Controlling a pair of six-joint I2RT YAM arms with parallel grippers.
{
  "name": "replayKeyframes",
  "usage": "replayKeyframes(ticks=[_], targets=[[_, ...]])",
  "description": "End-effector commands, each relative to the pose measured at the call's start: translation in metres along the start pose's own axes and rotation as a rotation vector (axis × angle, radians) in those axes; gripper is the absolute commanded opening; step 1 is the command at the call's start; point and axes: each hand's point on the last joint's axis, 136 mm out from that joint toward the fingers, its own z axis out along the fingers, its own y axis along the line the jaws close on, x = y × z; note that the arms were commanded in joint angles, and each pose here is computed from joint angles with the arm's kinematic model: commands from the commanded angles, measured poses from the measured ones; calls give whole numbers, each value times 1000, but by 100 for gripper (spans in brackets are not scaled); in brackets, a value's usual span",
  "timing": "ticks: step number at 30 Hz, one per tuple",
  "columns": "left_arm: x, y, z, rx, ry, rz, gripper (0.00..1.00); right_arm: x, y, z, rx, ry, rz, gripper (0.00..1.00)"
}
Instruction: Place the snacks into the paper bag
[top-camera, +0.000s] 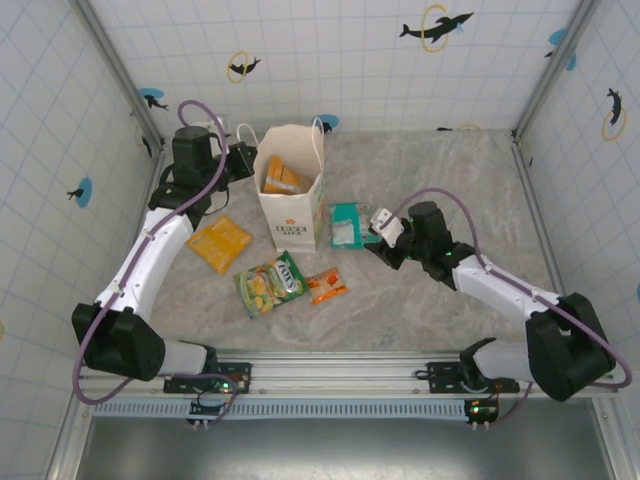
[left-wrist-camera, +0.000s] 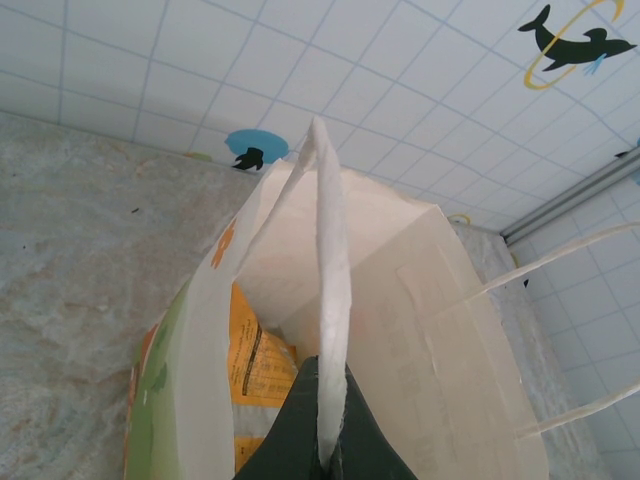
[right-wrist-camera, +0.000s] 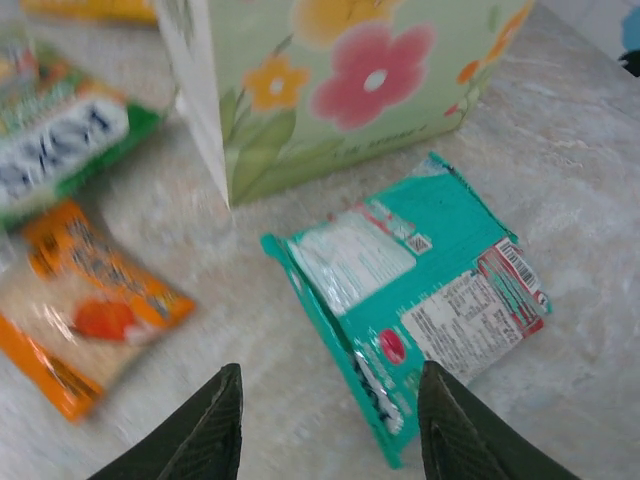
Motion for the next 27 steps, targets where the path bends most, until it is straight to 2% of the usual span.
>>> replayKeyframes(ticks=[1, 9, 27], targets=[[-8, -6, -8, 25, -29, 11, 0, 16, 10, 11, -105, 40, -356, 49], [-8, -5, -7, 21, -25, 15, 0, 31, 9, 43, -227, 134, -439, 49], [-4, -2, 0, 16, -5, 20, 0, 42, 1, 88, -256, 166, -396, 49]])
